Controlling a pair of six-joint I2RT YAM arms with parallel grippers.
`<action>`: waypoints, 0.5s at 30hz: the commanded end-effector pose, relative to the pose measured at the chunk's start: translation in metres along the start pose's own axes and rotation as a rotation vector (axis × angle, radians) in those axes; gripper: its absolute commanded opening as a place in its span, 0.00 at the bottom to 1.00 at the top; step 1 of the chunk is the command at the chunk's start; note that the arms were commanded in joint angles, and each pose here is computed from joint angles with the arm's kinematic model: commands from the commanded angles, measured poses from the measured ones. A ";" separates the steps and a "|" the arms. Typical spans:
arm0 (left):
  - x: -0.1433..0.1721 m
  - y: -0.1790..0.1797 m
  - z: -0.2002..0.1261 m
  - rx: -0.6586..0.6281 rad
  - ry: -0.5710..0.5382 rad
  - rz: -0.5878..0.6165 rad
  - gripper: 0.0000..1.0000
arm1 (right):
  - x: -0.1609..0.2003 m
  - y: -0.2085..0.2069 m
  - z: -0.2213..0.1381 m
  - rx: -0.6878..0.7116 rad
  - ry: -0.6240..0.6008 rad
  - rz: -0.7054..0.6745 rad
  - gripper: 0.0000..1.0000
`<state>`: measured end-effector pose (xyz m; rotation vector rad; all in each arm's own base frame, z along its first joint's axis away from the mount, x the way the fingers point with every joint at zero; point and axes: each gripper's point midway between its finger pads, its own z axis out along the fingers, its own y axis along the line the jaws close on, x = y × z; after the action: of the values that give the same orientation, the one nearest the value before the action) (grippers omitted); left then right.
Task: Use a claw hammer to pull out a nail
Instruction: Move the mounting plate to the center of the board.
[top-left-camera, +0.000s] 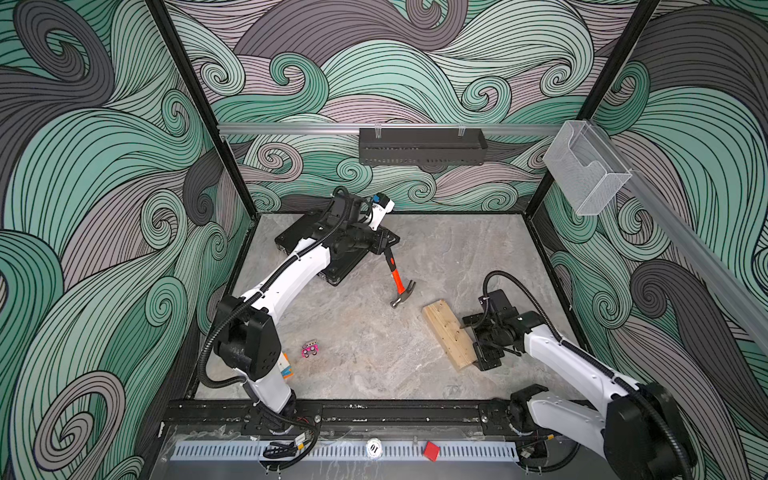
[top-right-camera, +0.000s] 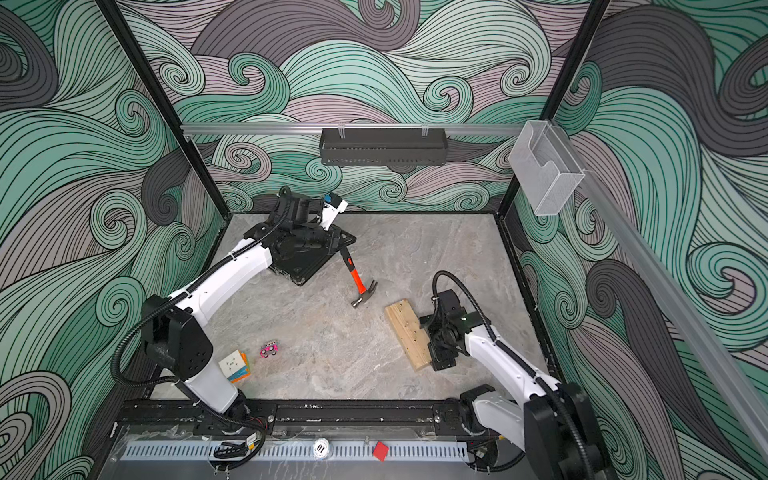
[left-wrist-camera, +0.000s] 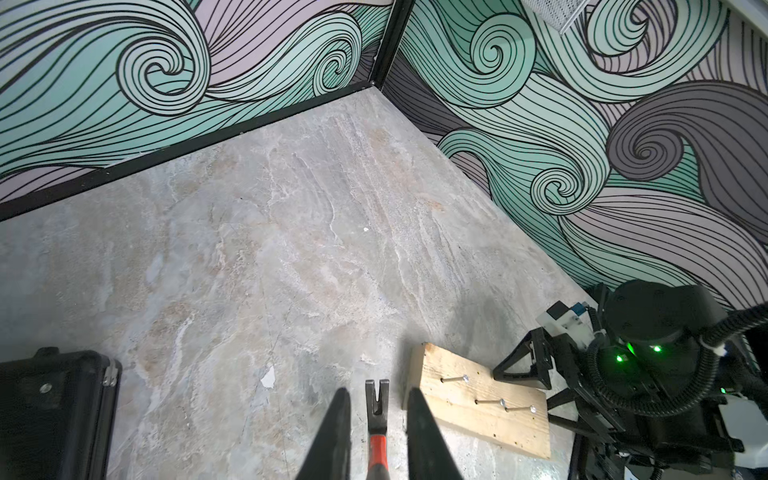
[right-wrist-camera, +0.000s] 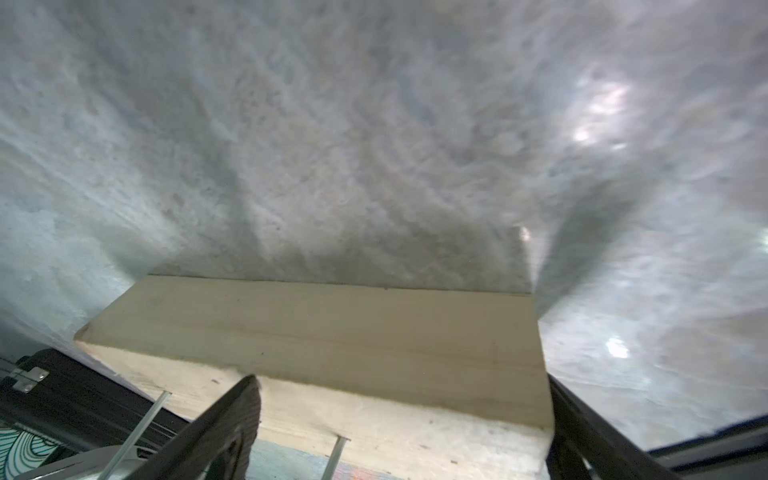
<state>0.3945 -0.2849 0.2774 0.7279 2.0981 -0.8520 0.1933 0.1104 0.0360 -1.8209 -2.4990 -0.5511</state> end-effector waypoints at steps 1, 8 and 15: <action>-0.028 -0.014 -0.035 -0.046 -0.094 0.046 0.00 | 0.003 0.040 0.014 -0.109 -0.033 0.014 1.00; -0.021 0.001 -0.058 -0.190 -0.105 0.012 0.00 | 0.017 0.076 0.022 -0.149 -0.051 -0.072 1.00; -0.019 -0.001 -0.071 -0.214 -0.111 -0.011 0.00 | -0.002 0.096 -0.009 -0.187 -0.217 -0.244 1.00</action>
<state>0.3805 -0.2418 0.2994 0.5902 2.1153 -0.6358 0.2660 0.1468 0.0476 -1.7540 -2.7398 -0.6859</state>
